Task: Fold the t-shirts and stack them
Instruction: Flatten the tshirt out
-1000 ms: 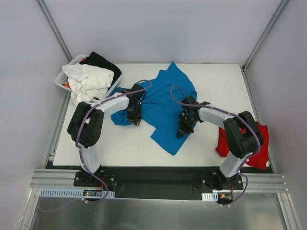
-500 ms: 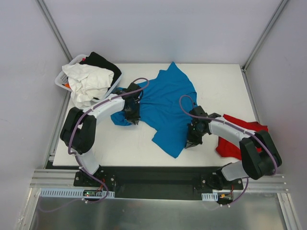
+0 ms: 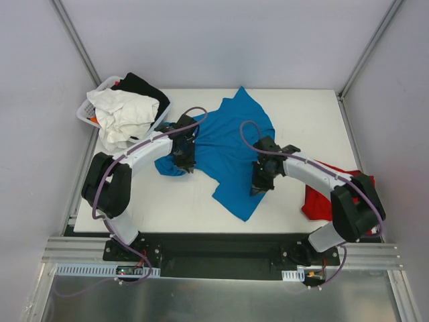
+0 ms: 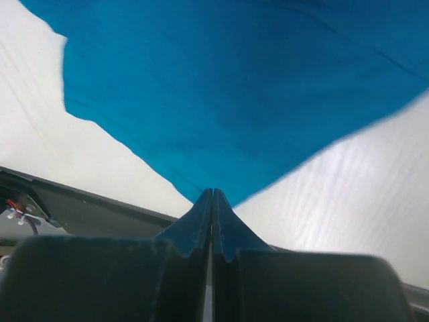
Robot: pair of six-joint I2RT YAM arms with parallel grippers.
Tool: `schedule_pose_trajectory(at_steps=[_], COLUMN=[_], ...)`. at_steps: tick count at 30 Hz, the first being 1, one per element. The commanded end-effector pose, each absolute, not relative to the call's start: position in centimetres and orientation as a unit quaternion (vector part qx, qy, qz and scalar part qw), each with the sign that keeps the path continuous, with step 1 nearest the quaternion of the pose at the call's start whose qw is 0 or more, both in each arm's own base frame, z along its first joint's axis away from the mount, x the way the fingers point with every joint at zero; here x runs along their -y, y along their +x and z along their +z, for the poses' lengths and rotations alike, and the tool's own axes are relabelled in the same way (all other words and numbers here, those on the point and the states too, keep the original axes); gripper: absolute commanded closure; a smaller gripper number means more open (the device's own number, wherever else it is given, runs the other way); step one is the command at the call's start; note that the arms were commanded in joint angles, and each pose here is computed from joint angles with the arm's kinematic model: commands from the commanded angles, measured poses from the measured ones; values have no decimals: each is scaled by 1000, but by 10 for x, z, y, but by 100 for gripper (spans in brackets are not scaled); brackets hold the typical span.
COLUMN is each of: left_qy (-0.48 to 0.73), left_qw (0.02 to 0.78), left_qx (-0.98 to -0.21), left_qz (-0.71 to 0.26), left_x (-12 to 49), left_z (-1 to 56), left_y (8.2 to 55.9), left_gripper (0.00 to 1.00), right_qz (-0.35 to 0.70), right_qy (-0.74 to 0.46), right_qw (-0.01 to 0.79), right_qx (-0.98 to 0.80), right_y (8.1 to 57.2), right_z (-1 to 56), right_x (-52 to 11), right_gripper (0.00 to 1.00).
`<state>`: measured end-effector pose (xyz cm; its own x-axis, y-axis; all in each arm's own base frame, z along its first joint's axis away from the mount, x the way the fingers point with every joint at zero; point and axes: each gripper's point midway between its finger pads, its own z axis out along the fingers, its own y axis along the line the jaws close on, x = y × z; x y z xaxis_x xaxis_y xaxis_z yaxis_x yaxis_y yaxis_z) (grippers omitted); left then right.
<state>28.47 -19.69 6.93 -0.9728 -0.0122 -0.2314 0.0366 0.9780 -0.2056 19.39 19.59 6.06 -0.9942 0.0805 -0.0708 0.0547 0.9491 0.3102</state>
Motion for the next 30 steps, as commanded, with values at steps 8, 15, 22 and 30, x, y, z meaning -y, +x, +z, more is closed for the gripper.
schedule_pose_trajectory(at_steps=[8, 15, 22, 30], left_qy=[1, 10, 22, 24], left_qw=[179, 190, 195, 188], left_qx=[-980, -978, -976, -976], left_qz=[-80, -89, -96, -104], left_x=[190, 186, 187, 198], left_z=[93, 101, 106, 103], left_y=[292, 284, 285, 295], left_gripper=[84, 84, 83, 83], right_qz=[69, 93, 101, 59], right_qy=[-81, -50, -8, 10], right_qw=[142, 140, 123, 110], right_qx=[-984, -985, -987, -992], right_y=[229, 223, 195, 162], right_z=[25, -6, -7, 2], right_x=[-258, -266, -245, -199], right_gripper=[99, 99, 99, 99])
